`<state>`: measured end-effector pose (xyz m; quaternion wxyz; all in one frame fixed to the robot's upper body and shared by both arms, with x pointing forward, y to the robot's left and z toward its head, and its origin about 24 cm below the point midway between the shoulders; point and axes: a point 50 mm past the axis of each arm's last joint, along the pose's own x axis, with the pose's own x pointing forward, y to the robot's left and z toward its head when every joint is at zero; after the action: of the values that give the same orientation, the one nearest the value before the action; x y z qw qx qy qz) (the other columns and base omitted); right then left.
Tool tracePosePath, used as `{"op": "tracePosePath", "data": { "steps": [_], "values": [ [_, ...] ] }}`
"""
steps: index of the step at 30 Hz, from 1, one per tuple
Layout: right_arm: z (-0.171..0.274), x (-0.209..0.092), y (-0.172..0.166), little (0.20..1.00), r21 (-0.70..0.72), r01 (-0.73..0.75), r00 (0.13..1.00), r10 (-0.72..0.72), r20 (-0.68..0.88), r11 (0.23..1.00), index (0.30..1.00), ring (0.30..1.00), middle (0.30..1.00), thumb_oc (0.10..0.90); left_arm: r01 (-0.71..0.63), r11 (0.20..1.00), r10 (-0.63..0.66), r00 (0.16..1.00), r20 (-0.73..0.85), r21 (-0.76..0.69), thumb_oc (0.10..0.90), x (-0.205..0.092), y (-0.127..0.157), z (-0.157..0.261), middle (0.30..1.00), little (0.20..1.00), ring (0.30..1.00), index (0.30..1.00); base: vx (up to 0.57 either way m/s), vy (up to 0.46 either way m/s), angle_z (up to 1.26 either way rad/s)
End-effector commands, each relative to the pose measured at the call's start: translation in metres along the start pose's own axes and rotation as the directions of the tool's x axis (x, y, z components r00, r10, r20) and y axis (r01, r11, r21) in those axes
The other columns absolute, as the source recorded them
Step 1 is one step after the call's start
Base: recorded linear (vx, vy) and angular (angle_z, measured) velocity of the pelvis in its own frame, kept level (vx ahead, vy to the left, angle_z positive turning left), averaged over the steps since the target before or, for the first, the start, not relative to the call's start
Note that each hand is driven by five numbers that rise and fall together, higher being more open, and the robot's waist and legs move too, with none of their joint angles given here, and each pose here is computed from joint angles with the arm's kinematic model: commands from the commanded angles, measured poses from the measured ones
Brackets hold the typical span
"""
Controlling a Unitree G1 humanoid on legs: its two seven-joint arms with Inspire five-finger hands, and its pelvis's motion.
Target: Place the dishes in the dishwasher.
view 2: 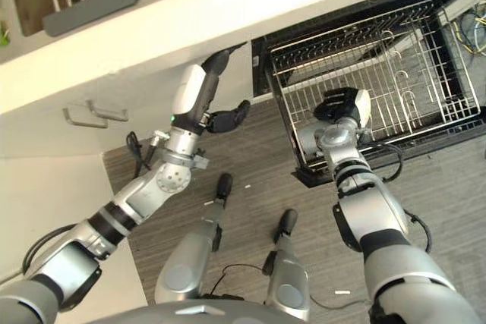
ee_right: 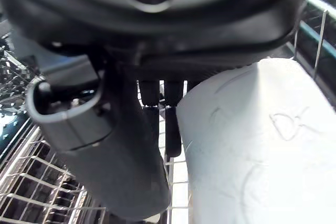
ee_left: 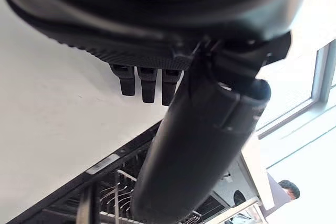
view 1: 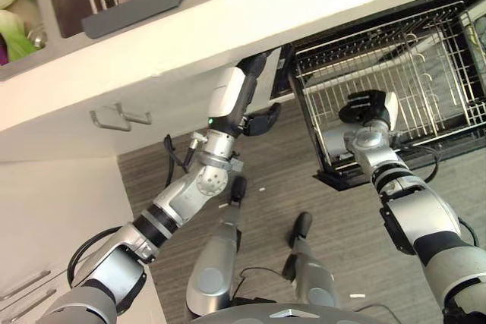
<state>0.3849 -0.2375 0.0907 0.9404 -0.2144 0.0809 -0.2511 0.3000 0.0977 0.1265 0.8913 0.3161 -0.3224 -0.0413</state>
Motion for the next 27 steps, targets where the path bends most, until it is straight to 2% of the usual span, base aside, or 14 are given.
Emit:
{"op": "tracePosePath", "data": {
  "steps": [1,7,8,10,11,16,19,20,21,22,23,24,25,27],
  "values": [
    [-0.004,0.002,-0.010,0.900,-0.037,0.011,0.999,-0.010,0.044,0.999,0.900,0.900,0.900,0.800,0.091,0.977,-0.076,0.993,0.085,-0.193,0.800,-0.003,-0.002,0.020,0.900,0.900,0.900,0.900,-0.02,-0.036,-0.02],
    [-0.014,-0.005,-0.003,0.900,-0.006,-0.041,0.999,0.042,0.030,0.999,0.900,0.900,0.900,0.800,0.192,0.929,-0.244,0.960,-0.135,-0.317,0.800,-0.043,-0.012,-0.018,0.900,0.900,0.900,0.900,0.00,-0.010,-0.05],
    [-0.019,-0.011,0.003,0.900,0.033,-0.077,0.996,0.075,0.052,0.997,0.900,0.900,0.900,0.800,0.260,0.903,-0.367,0.880,-0.301,-0.343,0.800,-0.080,-0.018,-0.050,0.900,0.900,0.900,0.900,0.02,-0.035,-0.03],
    [-0.019,-0.012,0.003,0.900,0.033,-0.077,0.996,0.075,0.052,0.997,0.900,0.900,0.900,0.800,0.260,0.903,-0.367,0.880,-0.301,-0.343,0.800,-0.080,-0.018,-0.050,0.900,0.900,0.900,0.900,0.00,0.000,0.00],
    [-0.016,-0.014,0.004,0.900,0.039,-0.087,0.993,0.083,0.087,0.995,0.900,0.900,0.900,0.800,0.273,0.896,-0.403,0.830,-0.385,-0.349,0.800,-0.100,-0.019,-0.064,0.900,0.900,0.900,0.900,0.05,-0.013,0.03],
    [-0.005,-0.041,0.004,0.900,0.083,-0.177,0.948,0.147,0.283,0.981,0.900,0.900,0.900,0.800,0.285,0.892,-0.450,0.473,-0.758,-0.352,0.800,-0.212,-0.023,-0.118,0.900,0.900,0.900,0.900,0.05,0.005,-0.07],
    [-0.003,-0.047,0.002,0.900,0.105,-0.188,0.937,0.146,0.316,0.977,0.900,0.900,0.900,0.800,0.269,0.896,-0.436,0.381,-0.815,-0.354,0.800,-0.235,-0.023,-0.124,0.900,0.900,0.900,0.900,0.04,-0.009,-0.09],
    [0.000,-0.062,-0.012,0.900,0.159,-0.207,0.909,0.130,0.395,0.965,0.900,0.900,0.900,0.800,0.137,0.925,-0.367,0.089,-0.926,-0.353,0.800,-0.301,-0.023,-0.130,0.900,0.900,0.900,0.900,0.06,-0.026,-0.03],
    [0.000,-0.062,-0.012,0.900,0.159,-0.207,0.909,0.130,0.395,0.965,0.900,0.900,0.900,0.800,0.137,0.925,-0.367,0.089,-0.926,-0.353,0.800,-0.301,-0.023,-0.130,0.900,0.900,0.900,0.900,0.09,-0.050,-0.14],
    [-0.003,-0.073,-0.020,0.900,0.191,-0.241,0.892,0.140,0.430,0.952,0.900,0.900,0.900,0.800,-0.002,0.939,-0.342,-0.107,-0.934,-0.344,0.800,-0.340,-0.024,-0.124,0.900,0.900,0.900,0.900,0.04,-0.043,-0.19],
    [-0.004,-0.080,-0.025,0.900,0.204,-0.260,0.881,0.145,0.451,0.944,0.900,0.900,0.900,0.800,-0.103,0.942,-0.335,-0.211,-0.918,-0.320,0.800,-0.361,-0.025,-0.117,0.900,0.900,0.900,0.900,0.03,-0.041,-0.28],
    [-0.004,-0.080,-0.025,0.900,0.204,-0.260,0.881,0.145,0.451,0.944,0.900,0.900,0.900,0.800,-0.103,0.942,-0.335,-0.210,-0.918,-0.320,0.800,-0.361,-0.025,-0.117,0.900,0.900,0.900,0.900,-0.03,-0.067,-0.44],
    [-0.005,-0.099,-0.031,0.900,0.241,-0.331,0.850,0.177,0.497,0.912,0.900,0.900,0.900,0.800,-0.245,0.930,-0.350,-0.349,-0.870,-0.275,0.800,-0.390,-0.028,-0.104,0.900,0.900,0.900,0.900,-0.07,-0.054,-0.30],
    [-0.005,-0.106,-0.035,0.900,0.271,-0.359,0.837,0.179,0.518,0.893,0.900,0.900,0.900,0.800,-0.268,0.928,-0.350,-0.380,-0.856,-0.260,0.800,-0.397,-0.027,-0.101,0.900,0.900,0.900,0.900,-0.05,-0.034,-0.03]
  ]
}}
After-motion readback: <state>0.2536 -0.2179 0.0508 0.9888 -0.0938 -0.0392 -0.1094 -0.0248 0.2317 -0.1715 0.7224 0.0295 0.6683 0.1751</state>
